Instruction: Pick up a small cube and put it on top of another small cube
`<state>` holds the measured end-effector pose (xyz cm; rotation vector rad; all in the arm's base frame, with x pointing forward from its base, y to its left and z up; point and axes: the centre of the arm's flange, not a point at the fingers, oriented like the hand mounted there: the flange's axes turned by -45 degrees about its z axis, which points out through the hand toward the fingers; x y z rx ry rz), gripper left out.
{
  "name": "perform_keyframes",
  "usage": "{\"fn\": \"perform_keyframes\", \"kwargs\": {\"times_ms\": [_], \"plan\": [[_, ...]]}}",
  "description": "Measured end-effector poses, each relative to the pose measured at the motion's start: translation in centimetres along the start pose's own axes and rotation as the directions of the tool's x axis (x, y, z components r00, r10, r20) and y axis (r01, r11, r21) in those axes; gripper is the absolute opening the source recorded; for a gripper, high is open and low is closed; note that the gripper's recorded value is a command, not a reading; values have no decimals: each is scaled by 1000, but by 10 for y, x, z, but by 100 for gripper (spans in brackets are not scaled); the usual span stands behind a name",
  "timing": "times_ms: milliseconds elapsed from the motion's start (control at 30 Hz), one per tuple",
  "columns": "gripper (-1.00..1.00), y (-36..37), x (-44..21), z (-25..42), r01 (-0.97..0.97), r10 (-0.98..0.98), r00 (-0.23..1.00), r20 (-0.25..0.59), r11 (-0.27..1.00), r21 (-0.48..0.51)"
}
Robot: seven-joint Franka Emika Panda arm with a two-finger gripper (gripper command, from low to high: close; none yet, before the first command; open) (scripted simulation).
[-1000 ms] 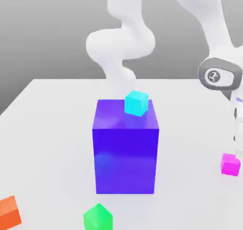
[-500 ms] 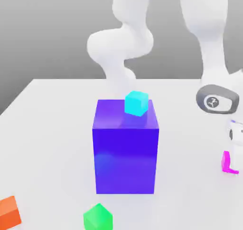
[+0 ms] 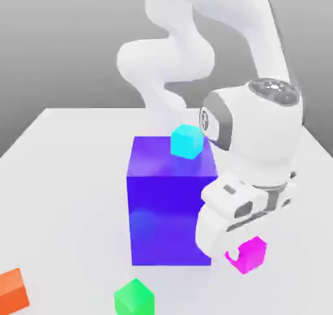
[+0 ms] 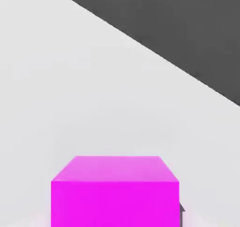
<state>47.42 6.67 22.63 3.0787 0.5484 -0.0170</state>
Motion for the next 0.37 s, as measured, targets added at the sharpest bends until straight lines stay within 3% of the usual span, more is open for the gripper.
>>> {"fn": "perform_keyframes", "kwargs": {"times_ms": [133,267,300,367], "plan": [[-100,96,-21,-8,-256,256,967,-7,967,14],[-100,118,-27,37,-314,314,949,-8,949,16],[100,119,-28,46,-316,316,949,-8,949,16],[100,119,-28,46,-316,316,949,-8,949,16]]}}
